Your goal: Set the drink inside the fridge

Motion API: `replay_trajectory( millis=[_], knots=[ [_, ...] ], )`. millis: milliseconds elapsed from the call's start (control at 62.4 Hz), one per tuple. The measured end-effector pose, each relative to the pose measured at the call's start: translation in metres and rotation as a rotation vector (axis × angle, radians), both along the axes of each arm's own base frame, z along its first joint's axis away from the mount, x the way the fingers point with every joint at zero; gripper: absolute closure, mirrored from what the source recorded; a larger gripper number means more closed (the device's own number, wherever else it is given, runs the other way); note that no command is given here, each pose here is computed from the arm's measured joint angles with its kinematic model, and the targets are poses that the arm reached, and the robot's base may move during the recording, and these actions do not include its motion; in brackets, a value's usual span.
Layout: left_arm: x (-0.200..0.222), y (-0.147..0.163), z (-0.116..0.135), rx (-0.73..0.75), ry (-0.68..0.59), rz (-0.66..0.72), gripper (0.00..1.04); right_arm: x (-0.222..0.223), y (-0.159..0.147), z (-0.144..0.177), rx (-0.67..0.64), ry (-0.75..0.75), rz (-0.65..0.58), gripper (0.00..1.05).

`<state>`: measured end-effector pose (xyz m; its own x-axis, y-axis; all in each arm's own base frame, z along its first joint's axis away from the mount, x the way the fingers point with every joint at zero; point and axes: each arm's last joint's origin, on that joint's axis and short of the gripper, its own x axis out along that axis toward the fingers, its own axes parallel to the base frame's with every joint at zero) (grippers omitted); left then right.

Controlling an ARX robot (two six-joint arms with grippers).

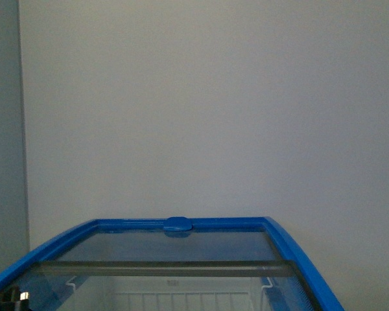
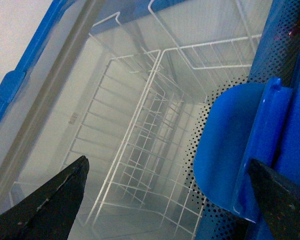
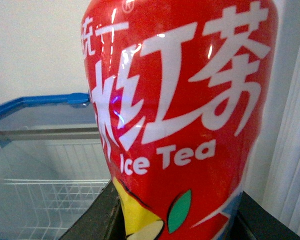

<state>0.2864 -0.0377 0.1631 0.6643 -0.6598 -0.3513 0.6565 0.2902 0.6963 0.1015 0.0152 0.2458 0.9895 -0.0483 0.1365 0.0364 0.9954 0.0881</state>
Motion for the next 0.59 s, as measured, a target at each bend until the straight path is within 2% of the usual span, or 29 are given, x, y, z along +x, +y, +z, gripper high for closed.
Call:
replay_trajectory(
  millis=[160,289,449,593],
  knots=[
    [0.029,-0.006,0.002,0.009,-0.024,-0.015,0.08,0.0,0.0,0.0,0.0,0.0,0.001,0.68],
    [0.056,-0.013,0.014,0.023,-0.093,0.043,0.08,0.0,0.0,0.0,0.0,0.0,0.0,0.68],
    [0.091,-0.023,0.031,0.041,-0.179,0.166,0.08,0.0,0.0,0.0,0.0,0.0,0.0,0.68],
    [0.115,-0.032,0.052,-0.015,-0.281,0.313,0.08,0.0,0.0,0.0,0.0,0.0,0.0,0.68]
  ],
)
